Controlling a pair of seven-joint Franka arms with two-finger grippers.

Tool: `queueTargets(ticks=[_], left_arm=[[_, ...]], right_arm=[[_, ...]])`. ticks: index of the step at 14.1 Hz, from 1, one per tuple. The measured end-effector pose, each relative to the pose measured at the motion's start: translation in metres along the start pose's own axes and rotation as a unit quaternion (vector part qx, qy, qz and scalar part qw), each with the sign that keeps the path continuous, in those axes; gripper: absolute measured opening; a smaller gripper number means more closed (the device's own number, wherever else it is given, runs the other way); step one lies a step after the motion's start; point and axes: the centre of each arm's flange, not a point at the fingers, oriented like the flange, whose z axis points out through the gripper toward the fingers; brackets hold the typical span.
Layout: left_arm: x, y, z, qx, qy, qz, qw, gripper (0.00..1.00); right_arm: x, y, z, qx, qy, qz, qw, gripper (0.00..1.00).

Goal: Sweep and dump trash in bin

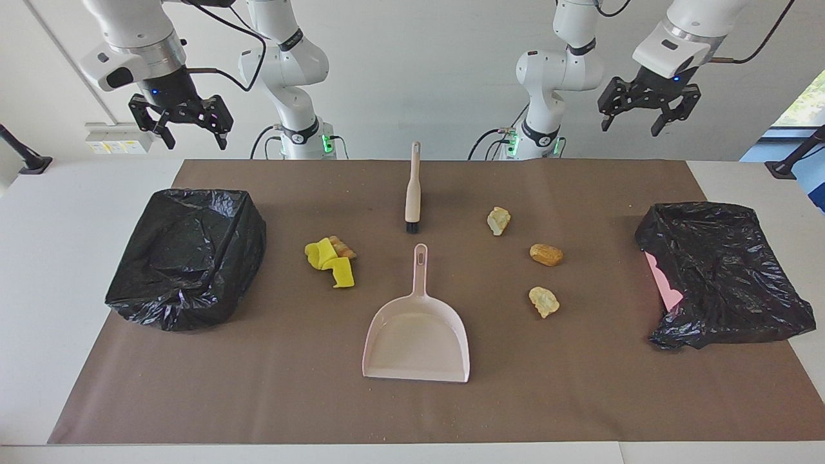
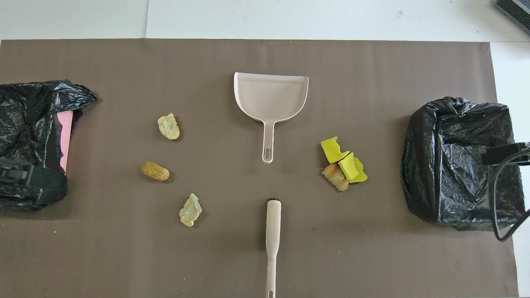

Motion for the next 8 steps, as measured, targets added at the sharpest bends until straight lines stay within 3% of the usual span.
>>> queueTargets(ticks=[8], left_arm=[[-0.046, 0.169, 0.113, 0.007, 0.000, 0.005, 1.000, 1.00]], right_arm=[[0.000, 0.000, 0.000, 0.000, 0.000, 0.000, 1.000, 1.00]])
